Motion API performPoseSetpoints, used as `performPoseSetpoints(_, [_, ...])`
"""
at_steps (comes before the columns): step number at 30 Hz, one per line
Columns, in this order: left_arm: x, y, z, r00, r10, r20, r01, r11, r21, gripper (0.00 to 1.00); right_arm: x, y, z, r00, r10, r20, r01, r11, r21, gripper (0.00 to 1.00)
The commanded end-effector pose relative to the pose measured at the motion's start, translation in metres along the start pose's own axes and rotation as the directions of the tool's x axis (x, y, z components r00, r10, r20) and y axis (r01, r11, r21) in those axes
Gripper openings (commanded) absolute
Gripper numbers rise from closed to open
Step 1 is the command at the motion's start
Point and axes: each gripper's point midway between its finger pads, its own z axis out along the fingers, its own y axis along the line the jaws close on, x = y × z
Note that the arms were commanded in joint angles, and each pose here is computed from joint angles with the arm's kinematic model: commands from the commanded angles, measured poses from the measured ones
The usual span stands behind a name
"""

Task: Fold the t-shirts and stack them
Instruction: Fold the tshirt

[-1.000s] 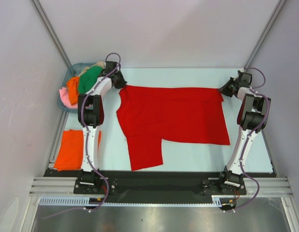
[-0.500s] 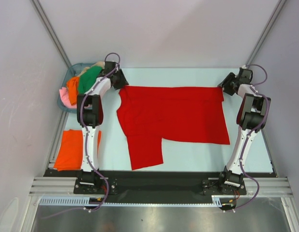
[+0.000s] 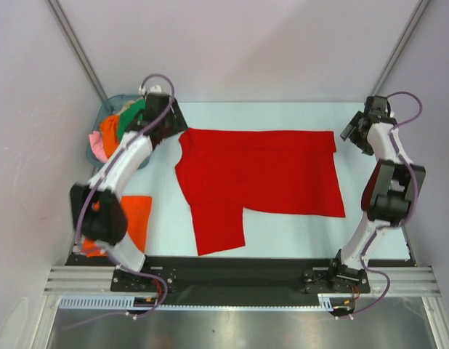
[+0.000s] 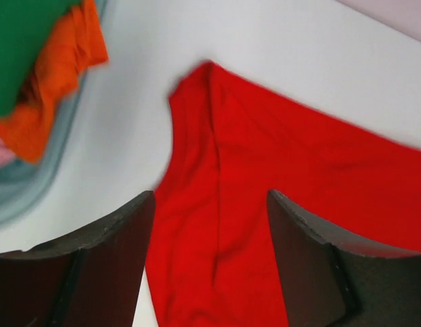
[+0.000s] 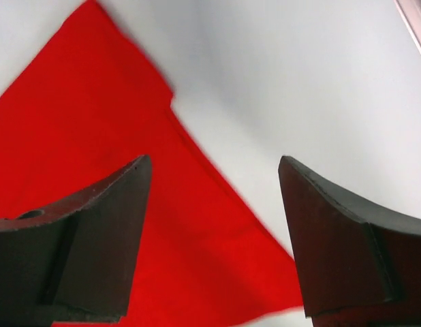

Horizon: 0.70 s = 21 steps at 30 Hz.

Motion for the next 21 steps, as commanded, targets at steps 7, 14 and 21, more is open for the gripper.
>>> performPoseSetpoints(7, [0.217, 0.033, -0.122, 0.971, 0.055, -0.231, -0.067, 0.997, -0.046, 0.67, 0.124, 0.041, -0.166, 0.99, -0.14, -0.003, 0.135, 0.965, -0.226, 0.79])
performPoseSetpoints(14, [0.289, 0.047, -0.15, 0.957, 0.048, -0.285, -0.064, 0.997, -0.046, 0.64, 0.211, 0.038, -0.196, 0.961, -0.263, -0.084, 0.229, 0.929, -0.289, 0.78])
performPoseSetpoints(21, [0.328, 0.044, -0.133, 0.934, 0.043, -0.355, -0.072, 0.995, -0.069, 0.66, 0.231, 0.001, -0.18, 0.962, -0.212, -0.172, 0.167, 0.955, -0.244, 0.8])
